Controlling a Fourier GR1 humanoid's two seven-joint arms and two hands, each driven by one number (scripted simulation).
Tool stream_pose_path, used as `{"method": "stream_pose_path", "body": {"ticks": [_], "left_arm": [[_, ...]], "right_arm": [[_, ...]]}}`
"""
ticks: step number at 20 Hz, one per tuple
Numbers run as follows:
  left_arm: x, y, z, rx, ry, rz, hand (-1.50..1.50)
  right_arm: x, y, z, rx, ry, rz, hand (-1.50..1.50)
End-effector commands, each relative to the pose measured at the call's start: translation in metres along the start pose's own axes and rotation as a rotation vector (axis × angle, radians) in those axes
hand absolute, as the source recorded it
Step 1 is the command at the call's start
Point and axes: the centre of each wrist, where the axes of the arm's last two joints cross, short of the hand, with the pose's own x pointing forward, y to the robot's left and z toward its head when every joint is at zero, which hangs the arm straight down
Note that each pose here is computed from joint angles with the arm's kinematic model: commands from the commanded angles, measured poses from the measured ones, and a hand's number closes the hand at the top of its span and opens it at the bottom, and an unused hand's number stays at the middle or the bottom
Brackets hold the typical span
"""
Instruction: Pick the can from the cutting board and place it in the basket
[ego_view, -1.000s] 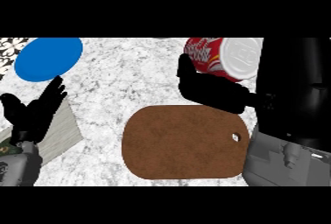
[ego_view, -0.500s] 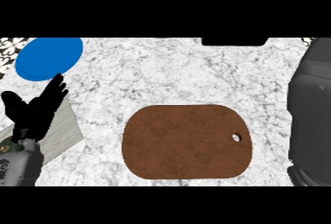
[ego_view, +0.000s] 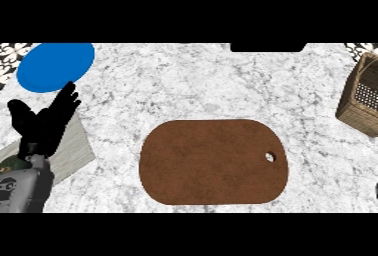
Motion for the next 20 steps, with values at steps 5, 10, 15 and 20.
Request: {"method": "stream_pose_path", "body": {"ticks": [5, 10, 15, 20], "left_arm": [[0.011, 0.008, 0.006, 0.019, 0.004, 0.004, 0.00], [-0.010, 0.006, 0.006, -0.014, 0.017, 0.015, 0.00], [-0.007, -0.006, 0.011, -0.015, 0.013, 0.020, 0.00], [-0.003, -0.012, 0.009, 0.003, -0.015, -0.004, 0.00]], "right_arm": [[-0.082, -0.008, -0.035, -0.010, 0.043, 0.052, 1.50], [-0.118, -0.001, -0.050, -0.025, 0.048, 0.020, 1.50], [-0.167, 0.001, -0.049, -0.032, 0.065, -0.012, 1.50], [-0.172, -0.001, -0.075, -0.166, 0.228, -0.030, -1.50]]}}
